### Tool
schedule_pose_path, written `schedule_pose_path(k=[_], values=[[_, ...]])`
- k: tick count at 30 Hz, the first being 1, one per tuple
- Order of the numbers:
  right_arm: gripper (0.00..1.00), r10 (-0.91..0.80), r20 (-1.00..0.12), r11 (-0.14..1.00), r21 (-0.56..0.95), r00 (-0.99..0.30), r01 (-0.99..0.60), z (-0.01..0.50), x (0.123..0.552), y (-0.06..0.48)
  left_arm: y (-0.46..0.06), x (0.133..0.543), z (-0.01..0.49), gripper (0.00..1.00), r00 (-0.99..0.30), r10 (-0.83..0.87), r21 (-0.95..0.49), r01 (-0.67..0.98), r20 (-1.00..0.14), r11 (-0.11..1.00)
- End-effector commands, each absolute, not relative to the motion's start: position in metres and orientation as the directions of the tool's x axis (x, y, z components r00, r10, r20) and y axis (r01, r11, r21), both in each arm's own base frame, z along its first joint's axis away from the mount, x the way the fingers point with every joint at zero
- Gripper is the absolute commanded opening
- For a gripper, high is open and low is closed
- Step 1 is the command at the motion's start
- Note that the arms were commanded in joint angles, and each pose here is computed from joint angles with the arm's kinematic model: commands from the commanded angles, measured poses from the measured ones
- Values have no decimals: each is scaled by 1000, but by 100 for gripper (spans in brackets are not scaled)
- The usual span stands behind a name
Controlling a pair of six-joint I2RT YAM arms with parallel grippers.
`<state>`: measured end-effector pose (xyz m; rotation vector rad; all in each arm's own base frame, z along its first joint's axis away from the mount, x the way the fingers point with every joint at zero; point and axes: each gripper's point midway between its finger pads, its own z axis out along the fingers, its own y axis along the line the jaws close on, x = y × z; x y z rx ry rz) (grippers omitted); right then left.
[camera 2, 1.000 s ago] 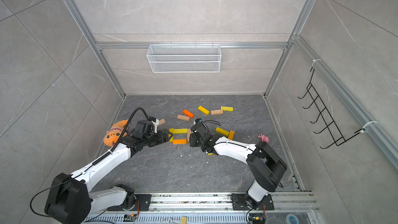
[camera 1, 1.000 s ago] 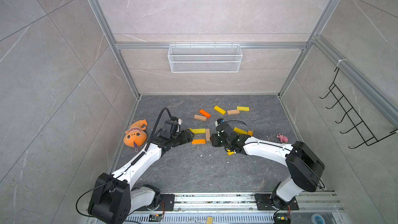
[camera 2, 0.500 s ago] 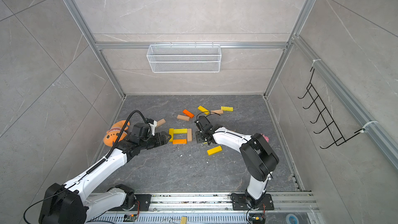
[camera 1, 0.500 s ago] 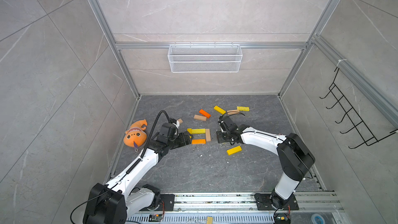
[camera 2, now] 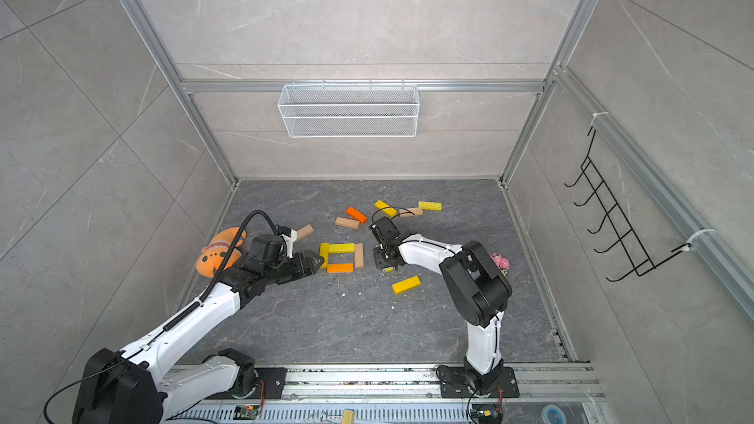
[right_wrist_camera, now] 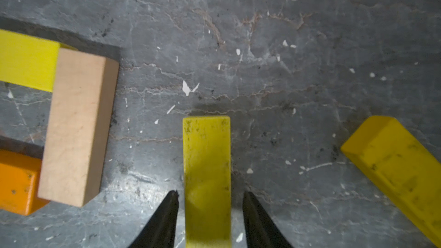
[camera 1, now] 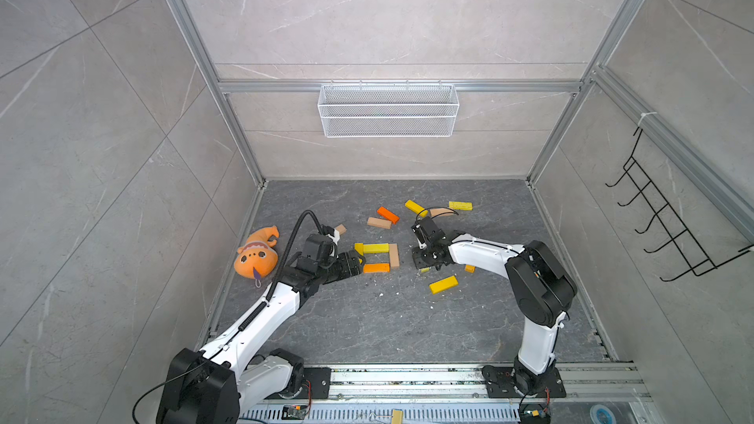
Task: Assemble the number 8 with building blocks
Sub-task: Pick up the building block from the center of the board.
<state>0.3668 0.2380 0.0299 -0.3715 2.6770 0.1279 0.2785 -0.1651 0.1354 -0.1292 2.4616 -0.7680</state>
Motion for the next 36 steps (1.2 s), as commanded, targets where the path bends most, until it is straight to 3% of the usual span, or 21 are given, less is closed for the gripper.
schedule_pose_path(k=[1, 18, 23, 36], values=[[46, -249, -411, 961, 10, -877, -278, 24, 369, 237, -166, 280, 140, 82, -835, -240, -557, 93, -495, 825], [33, -216, -416, 972, -6, -884, -235, 28, 358, 238, -168, 279, 138, 82, -833, -248, -570, 95, -494, 816], [31, -194, -450, 976, 3, -872, -219, 49, 337, 254, -165, 279, 138, 82, -831, -278, -580, 65, -481, 812], [27, -92, -438, 991, 44, -894, -124, 43, 274, 276, -157, 287, 136, 82, -818, -363, -659, 27, -447, 751]])
